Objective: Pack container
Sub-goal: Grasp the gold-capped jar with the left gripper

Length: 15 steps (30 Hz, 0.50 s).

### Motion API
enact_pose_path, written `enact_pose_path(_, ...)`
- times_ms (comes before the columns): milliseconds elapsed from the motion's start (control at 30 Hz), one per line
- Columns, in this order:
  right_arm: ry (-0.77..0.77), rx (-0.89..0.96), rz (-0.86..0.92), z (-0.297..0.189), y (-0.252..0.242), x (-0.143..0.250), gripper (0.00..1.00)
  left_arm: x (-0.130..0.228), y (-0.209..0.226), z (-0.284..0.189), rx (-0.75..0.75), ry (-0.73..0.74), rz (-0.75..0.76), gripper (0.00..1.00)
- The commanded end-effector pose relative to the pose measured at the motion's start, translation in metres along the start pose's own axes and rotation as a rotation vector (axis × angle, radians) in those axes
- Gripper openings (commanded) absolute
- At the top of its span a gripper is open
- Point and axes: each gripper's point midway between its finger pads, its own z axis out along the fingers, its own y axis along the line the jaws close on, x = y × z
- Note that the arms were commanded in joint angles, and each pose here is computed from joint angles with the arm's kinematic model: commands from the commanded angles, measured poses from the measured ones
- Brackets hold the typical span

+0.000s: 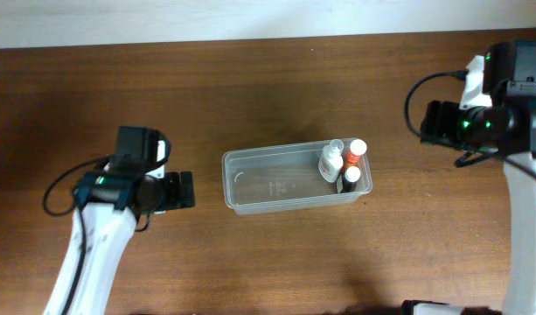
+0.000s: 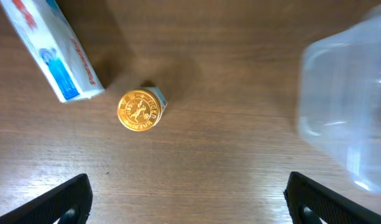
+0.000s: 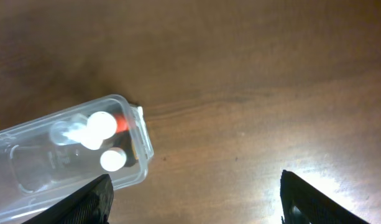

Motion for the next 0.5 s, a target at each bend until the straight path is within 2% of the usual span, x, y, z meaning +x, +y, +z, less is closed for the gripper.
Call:
enact_pose_path(0, 0.041, -0.027, 0.023, 0.010, -0.005, 0.004, 0.77, 0.003, 0.007, 0.024, -0.047, 0.081, -0.043, 0.99)
enact_pose_path(200, 0.057, -0.025, 0.025, 0.017, -0.006, 0.007, 0.77, 0.011, 0.022, 0.063, -0.080, 0.212, -0.107, 0.99)
enact_pose_path(467, 0.058, -0.025, 0.025, 0.020, -0.006, 0.007, 0.77, 0.015, 0.017, 0.100, -0.005, 0.300, -0.127, 0.99)
